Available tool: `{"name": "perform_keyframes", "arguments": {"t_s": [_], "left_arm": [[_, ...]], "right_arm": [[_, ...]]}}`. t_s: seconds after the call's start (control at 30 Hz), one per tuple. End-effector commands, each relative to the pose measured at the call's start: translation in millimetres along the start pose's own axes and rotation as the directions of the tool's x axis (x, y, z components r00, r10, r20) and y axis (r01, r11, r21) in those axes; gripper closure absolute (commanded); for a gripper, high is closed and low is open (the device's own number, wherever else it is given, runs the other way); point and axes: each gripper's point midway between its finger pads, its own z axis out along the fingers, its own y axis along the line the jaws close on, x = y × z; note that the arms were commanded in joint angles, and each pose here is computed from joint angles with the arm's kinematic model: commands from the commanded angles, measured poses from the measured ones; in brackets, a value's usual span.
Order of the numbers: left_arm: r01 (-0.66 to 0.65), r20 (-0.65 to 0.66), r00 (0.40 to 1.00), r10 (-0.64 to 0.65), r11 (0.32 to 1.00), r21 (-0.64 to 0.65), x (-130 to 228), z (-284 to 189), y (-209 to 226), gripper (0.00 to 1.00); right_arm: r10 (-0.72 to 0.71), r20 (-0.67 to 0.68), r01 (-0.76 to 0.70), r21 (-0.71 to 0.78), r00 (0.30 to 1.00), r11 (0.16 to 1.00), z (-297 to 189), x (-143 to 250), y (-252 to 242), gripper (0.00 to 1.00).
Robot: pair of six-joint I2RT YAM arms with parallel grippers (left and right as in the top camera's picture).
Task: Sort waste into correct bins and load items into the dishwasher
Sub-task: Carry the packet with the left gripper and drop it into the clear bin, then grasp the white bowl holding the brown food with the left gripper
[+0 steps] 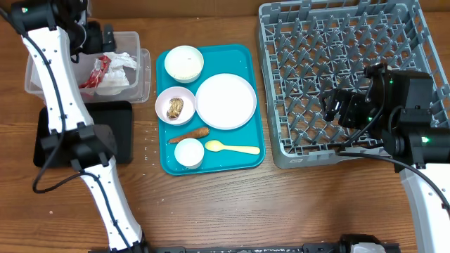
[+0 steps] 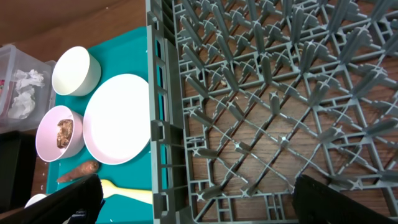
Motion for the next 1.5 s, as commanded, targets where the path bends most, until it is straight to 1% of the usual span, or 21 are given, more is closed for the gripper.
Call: {"name": "perform_keyframes", "arguments": {"t_s": [0.0, 0.1, 0.2, 0.23, 0.33, 0.37, 0.4, 0.43, 0.47, 0.53, 0.57, 0.67, 0.73, 0.8, 0.87, 1.0, 1.03, 1.13, 1.3, 1.4, 1.47], "left_arm": [[-0.19, 0.08, 0.98, 0.181, 0.975, 0.12, -4.5, -37.7, -76.9, 0.0], [-0.307, 0.032, 0.951, 0.306, 0.936, 0.17, 9.6, -19.2, -126.5, 0.0], [-0.366, -0.033, 0.923, 0.382, 0.903, 0.225, 30.3, -0.8, -168.4, 0.0], [-0.358, -0.062, 0.922, 0.383, 0.901, 0.246, 40.4, 1.1, -187.8, 0.0], [-0.302, -0.128, 0.933, 0.336, 0.926, 0.227, 55.8, 9.7, -212.4, 0.0], [-0.252, -0.191, 0.94, 0.282, 0.953, 0.167, 67.2, 20.3, -215.9, 0.0], [-0.223, -0.223, 0.942, 0.249, 0.965, 0.138, 73.3, 26.2, -216.2, 0.0], [-0.179, -0.292, 0.934, 0.203, 0.978, 0.108, 89.2, 38.2, -220.1, 0.0], [-0.167, -0.362, 0.912, 0.193, 0.981, 0.101, 107.8, 50.1, -224.6, 0.0], [-0.148, -0.448, 0.879, 0.164, 0.986, 0.07, 131.6, 63.5, -225.4, 0.0], [-0.131, -0.488, 0.864, 0.121, 0.991, 0.015, 143.4, 71.1, -220.3, 0.0], [-0.124, -0.528, 0.848, 0.055, 0.988, -0.096, 157.7, 81.5, -206.2, 0.06], [-0.117, -0.515, 0.856, 0.045, 0.987, -0.109, 156.5, 90.5, -204.7, 0.12], [-0.112, -0.501, 0.864, 0.045, 0.988, -0.105, 154.3, 96.8, -206.1, 0.28], [-0.111, -0.49, 0.871, 0.048, 0.989, -0.101, 153.1, 103.8, -207.1, 0.37], [-0.116, -0.494, 0.868, 0.054, 0.989, -0.096, 160.2, 118.9, -209.4, 0.64], [-0.116, -0.496, 0.867, 0.054, 0.989, -0.096, 162.3, 123.3, -209.3, 0.69], [-0.11, -0.497, 0.866, 0.053, 0.99, -0.088, 165.5, 131.0, -209.9, 0.77], [-0.122, -0.479, 0.876, 0.054, 0.986, -0.111, 161.9, 135.3, -205.0, 0.81], [-0.121, -0.478, 0.877, 0.054, 0.986, -0.111, 164.3, 141.6, -204.5, 0.94], [-0.124, -0.489, 0.871, 0.053, 0.986, -0.114, 169.2, 144.8, -202.7, 0.96]], "right_arm": [[-0.003, 0.029, 0.003, -0.009, 1.0, 1.0, -6.0, -9.2, 2.8, 0.0], [-0.003, 0.029, 0.003, -0.009, 1.0, 1.0, -6.0, -9.2, 2.8, 0.0], [-0.003, 0.029, 0.003, -0.009, 1.0, 1.0, -6.0, -9.1, 2.8, 0.0], [-0.003, 0.029, 0.004, -0.009, 1.0, 1.0, -5.9, -9.1, 2.8, 0.0], [-0.003, 0.028, 0.003, -0.008, 1.0, 1.0, -5.9, -9.1, 2.7, 0.0], [-0.002, 0.024, 0.002, -0.007, 1.0, 1.0, -5.8, -8.0, 2.4, 0.0], [-0.001, 0.021, 0.001, -0.007, 1.0, 1.0, -5.8, -7.2, 2.2, 0.0], [0.001, 0.014, -0.001, -0.005, 1.0, 1.0, -5.7, -5.4, 1.8, 0.0], [0.003, 0.009, -0.003, -0.004, 1.0, 1.0, -5.7, -4.2, 1.4, 0.0], [0.004, 0.003, -0.004, -0.002, 1.0, 1.0, -5.7, -2.7, 1.1, 0.0], [0.005, 0.0, -0.005, -0.001, 1.0, 1.0, -5.5, -1.8, 0.9, 0.0], [0.007, -0.006, -0.007, 0.0, 1.0, 1.0, -4.9, -0.7, 0.4, 0.0], [0.009, -0.012, -0.009, 0.001, 1.0, 1.0, -3.0, -0.2, -0.3, 0.0], [0.011, -0.02, -0.011, 0.003, 1.0, 1.0, -0.3, 0.4, -1.2, 0.0], [0.014, -0.028, -0.014, 0.005, 1.0, 1.0, 2.5, 1.1, -2.2, 0.0], [0.023, -0.057, -0.022, 0.012, 0.998, 1.0, 12.3, 3.5, -5.7, 0.0], [0.026, -0.066, -0.025, 0.014, 0.997, 1.0, 15.0, 4.7, -6.8, 0.0], [0.032, -0.085, -0.03, 0.019, 0.996, 0.999, 19.5, 7.2, -8.7, 0.0], [0.032, -0.084, -0.03, 0.019, 0.996, 0.999, 19.6, 7.1, -8.7, 0.0], [0.032, -0.085, -0.03, 0.019, 0.996, 0.999, 19.6, 7.2, -8.8, 0.0], [0.032, -0.085, -0.03, 0.019, 0.996, 0.999, 19.6, 7.2, -8.8, 0.0]]}}
